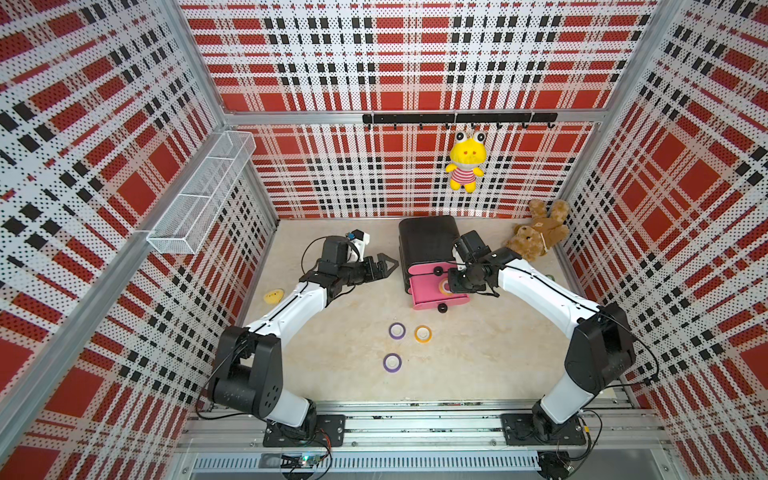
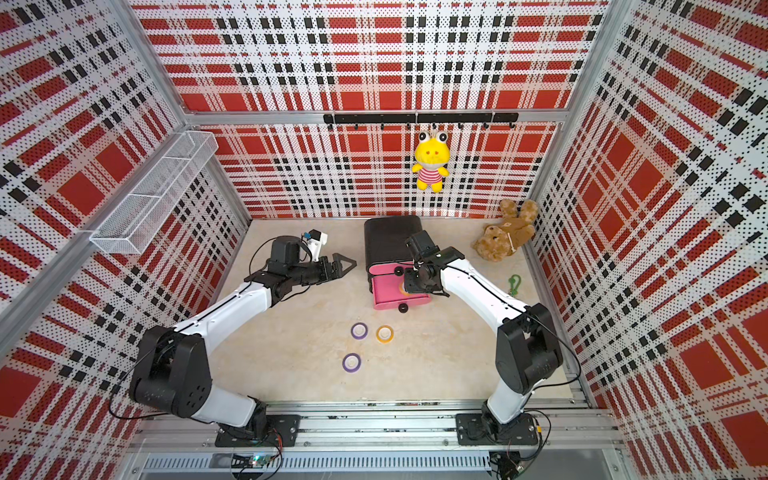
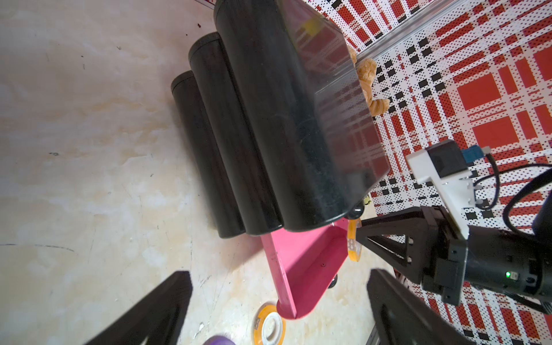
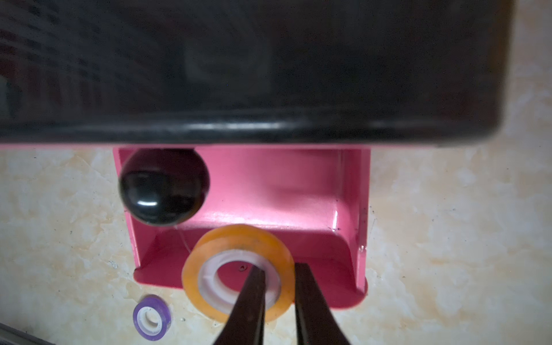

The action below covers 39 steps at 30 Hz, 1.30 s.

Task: Place the transparent tape into the drawer according to color
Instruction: Place the tape in the drawer, then pick up the tape from the center of the board.

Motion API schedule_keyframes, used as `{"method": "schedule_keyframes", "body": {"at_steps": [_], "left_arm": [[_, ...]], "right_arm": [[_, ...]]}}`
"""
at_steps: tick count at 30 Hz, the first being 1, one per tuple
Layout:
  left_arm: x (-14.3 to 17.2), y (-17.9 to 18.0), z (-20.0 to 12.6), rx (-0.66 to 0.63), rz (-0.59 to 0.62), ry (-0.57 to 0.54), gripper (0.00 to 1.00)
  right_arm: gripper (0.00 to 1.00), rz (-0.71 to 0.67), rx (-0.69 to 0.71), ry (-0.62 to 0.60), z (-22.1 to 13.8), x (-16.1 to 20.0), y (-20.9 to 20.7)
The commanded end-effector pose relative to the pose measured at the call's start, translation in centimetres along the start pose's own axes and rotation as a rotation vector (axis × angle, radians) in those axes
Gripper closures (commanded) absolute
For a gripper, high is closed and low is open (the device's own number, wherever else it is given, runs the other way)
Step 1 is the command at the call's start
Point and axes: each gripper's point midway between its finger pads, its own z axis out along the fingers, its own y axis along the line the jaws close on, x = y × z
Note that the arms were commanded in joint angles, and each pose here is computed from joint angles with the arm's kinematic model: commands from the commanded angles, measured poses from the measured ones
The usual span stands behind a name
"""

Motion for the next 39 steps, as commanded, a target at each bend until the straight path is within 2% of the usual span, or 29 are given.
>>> {"method": "schedule_keyframes", "body": {"at_steps": [1, 7, 10, 17, 22, 29, 33, 36, 39], "left_arm": [[0.1, 0.0, -0.7, -0.01, 0.023, -0.011, 0.01], [1.3, 0.9, -1.1, -0.047, 0.009, 0.006, 0.01], [2.3, 1.6, -1.2, -0.119, 0.023, 0.027, 0.01], [7.5, 1.9, -1.2, -0.308, 0.067, 0.121, 0.01], [11.5, 0.9, -1.1, -0.374, 0.117, 0.193, 0.0], [16.8, -2.1, -0.5, -0.34, 0.166, 0.285, 0.02], [18.9, -4.3, 0.1, -0.326, 0.263, 0.303, 0.03], [19.7, -4.9, 1.3, -0.368, 0.347, 0.322, 0.03], [21.2, -4.6, 2.6, -0.436, 0.434, 0.387, 0.04]], "right_arm": [[0.7, -0.008, -0.007, -0.045, -0.5, -1.3, 0.6], [0.58, -0.015, -0.008, -0.051, -0.9, -1.2, 0.6], [0.56, -0.016, -0.017, -0.063, -1.5, -1.3, 0.8], [0.49, -0.023, -0.029, -0.107, -3.9, -1.4, 0.7], [0.38, -0.03, -0.029, -0.127, -5.1, -1.1, 0.4], [0.28, -0.038, -0.022, -0.151, -6.3, -0.6, -0.2], [0.25, -0.049, -0.025, -0.164, -6.8, -0.3, -0.3], [0.22, -0.057, -0.019, -0.171, -7.1, -0.1, -0.6], [0.19, -0.054, -0.003, -0.172, -7.5, 0.1, -1.1]]}}
